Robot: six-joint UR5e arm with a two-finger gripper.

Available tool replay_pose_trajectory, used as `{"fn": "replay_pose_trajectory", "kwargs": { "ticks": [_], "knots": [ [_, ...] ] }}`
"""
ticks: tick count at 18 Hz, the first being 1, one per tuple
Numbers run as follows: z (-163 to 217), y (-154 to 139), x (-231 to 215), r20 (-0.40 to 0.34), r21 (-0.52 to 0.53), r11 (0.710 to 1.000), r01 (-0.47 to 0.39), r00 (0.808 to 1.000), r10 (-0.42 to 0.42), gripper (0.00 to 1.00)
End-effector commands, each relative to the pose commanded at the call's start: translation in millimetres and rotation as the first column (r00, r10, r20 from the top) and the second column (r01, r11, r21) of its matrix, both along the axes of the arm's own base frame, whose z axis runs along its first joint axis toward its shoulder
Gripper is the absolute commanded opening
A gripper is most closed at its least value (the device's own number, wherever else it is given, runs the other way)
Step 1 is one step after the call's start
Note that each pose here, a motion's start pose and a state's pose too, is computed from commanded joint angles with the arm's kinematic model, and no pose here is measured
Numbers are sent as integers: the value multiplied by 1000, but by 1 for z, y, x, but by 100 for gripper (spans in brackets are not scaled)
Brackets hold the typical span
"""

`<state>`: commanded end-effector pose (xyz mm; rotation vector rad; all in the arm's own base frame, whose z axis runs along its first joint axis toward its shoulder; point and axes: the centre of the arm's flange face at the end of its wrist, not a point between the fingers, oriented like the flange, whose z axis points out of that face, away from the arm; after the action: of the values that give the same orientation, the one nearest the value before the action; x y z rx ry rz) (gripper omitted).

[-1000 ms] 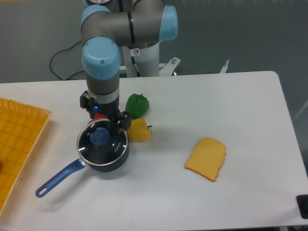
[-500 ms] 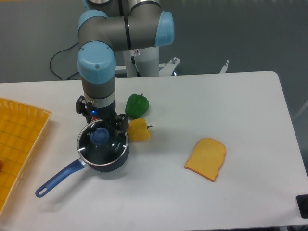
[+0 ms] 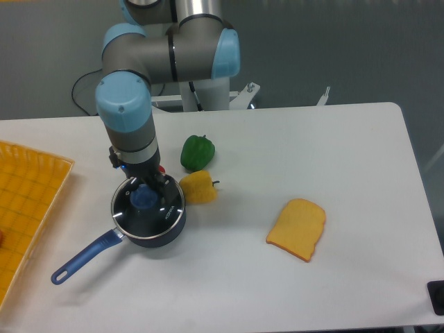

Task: Open the lid
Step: 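Lower the gripper onto the blue knob of the lid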

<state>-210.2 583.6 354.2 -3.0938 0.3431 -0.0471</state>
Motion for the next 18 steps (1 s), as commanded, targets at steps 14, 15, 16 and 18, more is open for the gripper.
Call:
{"fn": "replay_pose_trajectory", "kwargs": {
  "ticks": [14, 15, 16, 18],
  "knots": [
    [-23, -2, 9, 14, -27, 999, 20, 1000, -20, 100],
    [-24, -2, 9, 14, -27, 999, 20, 1000, -20, 100],
    [-27, -3, 9, 16, -31, 999, 19, 1000, -18, 100],
    [-29, -4, 10, 12, -25, 1000, 19, 1000, -18, 100]
  ]
}}
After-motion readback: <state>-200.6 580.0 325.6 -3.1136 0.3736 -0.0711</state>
